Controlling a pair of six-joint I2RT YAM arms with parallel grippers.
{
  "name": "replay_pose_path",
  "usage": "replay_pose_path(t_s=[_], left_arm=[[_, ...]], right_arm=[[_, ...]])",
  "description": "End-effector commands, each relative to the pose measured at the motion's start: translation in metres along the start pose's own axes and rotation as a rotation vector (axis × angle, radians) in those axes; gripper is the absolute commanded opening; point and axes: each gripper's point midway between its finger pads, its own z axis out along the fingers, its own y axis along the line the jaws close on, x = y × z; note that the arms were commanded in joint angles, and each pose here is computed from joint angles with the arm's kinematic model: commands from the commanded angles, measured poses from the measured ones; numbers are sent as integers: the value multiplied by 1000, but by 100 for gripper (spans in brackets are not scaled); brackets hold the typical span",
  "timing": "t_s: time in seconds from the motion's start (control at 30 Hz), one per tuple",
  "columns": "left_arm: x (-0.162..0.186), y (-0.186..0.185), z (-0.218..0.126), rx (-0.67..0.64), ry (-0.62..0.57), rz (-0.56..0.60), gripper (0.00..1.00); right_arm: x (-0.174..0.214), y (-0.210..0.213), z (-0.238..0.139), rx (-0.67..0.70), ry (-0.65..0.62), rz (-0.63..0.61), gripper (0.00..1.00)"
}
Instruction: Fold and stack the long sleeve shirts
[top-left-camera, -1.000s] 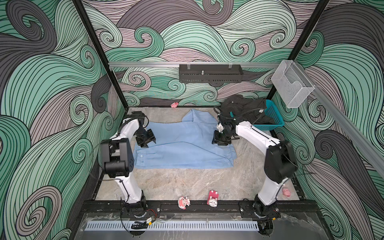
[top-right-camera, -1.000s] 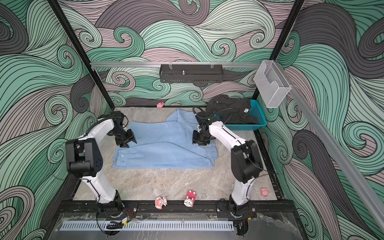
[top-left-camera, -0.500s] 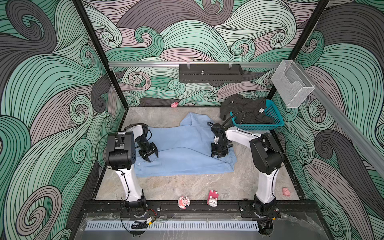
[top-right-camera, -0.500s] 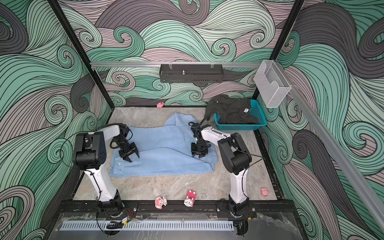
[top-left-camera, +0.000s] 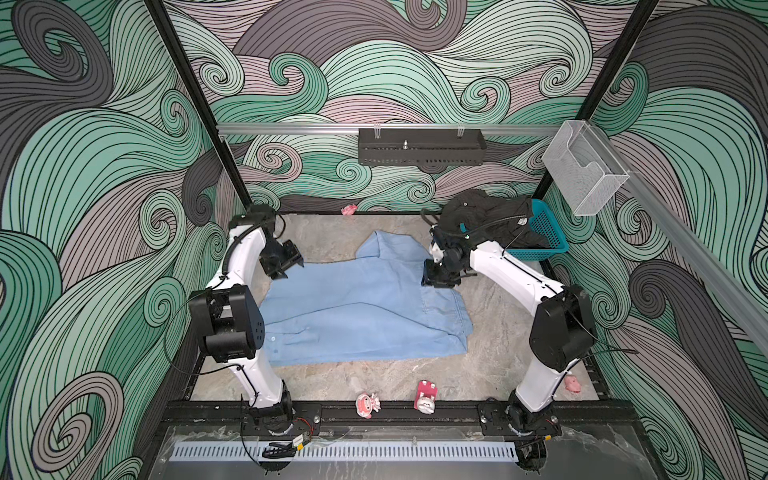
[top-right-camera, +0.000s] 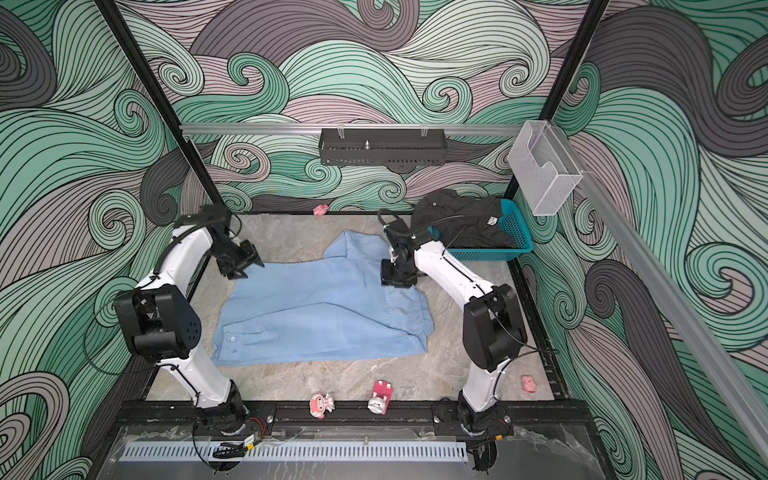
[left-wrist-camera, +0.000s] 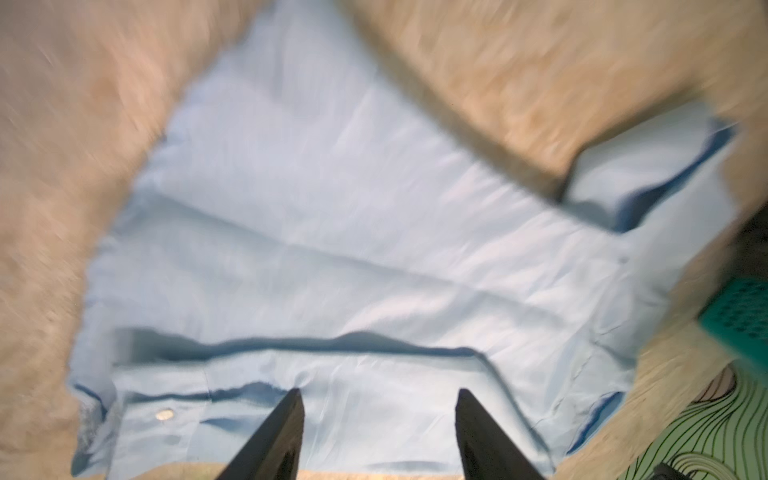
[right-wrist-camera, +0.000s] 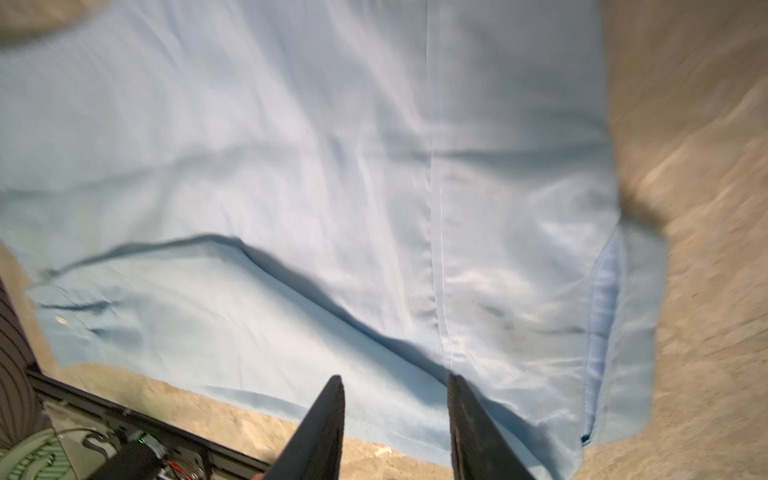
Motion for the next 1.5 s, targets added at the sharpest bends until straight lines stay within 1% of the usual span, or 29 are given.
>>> replay_pose_path(t_s=[0.0, 0.07, 0.13, 0.3, 0.43, 0.57, 0.67, 0.77, 0.87, 0.97, 1.07, 1.2, 1.33, 1.47], left_arm=[[-29, 15, -3, -54, 6, -25, 61], [-48, 22, 5, -72, 29, -51, 61], [-66, 28, 22, -94, 55, -59, 61], [-94, 36, 62, -87, 92, -67, 61], [-104, 40, 95, -63, 143, -93, 61], [-110, 39, 117, -34, 157, -112, 60], [-112, 41, 131, -27, 165, -116, 57], [-110, 47, 141, -49, 184, -119, 51], [-108, 49, 146, -50, 197, -122, 39], [-110, 50, 145, -55, 188, -121, 25], [-112, 48, 143, -50, 180, -123, 14], [-114, 44, 137, -37, 170, -119, 1], [-112, 38, 132, -7, 176, -110, 0], [-107, 39, 126, -15, 189, -108, 0]], right_arm=[[-31, -18, -7, 48, -20, 34, 42], [-46, -16, -9, 28, -33, 51, 42], [-62, -13, -12, 12, -60, 60, 42], [-87, -11, -6, -2, -76, 74, 43], [-102, -17, 9, -4, -69, 89, 43], [-112, -21, 26, -5, -54, 97, 43], [-119, -24, 39, -9, -38, 109, 43], [-125, -28, 49, -7, -33, 119, 43], [-132, -31, 58, -11, -31, 135, 43], [-140, -34, 65, -14, -40, 141, 43], [-149, -36, 73, -13, -50, 142, 43], [-160, -36, 87, -20, -61, 104, 45], [-171, -35, 100, -30, -77, 57, 47], [-178, -31, 112, -57, -94, 16, 50]])
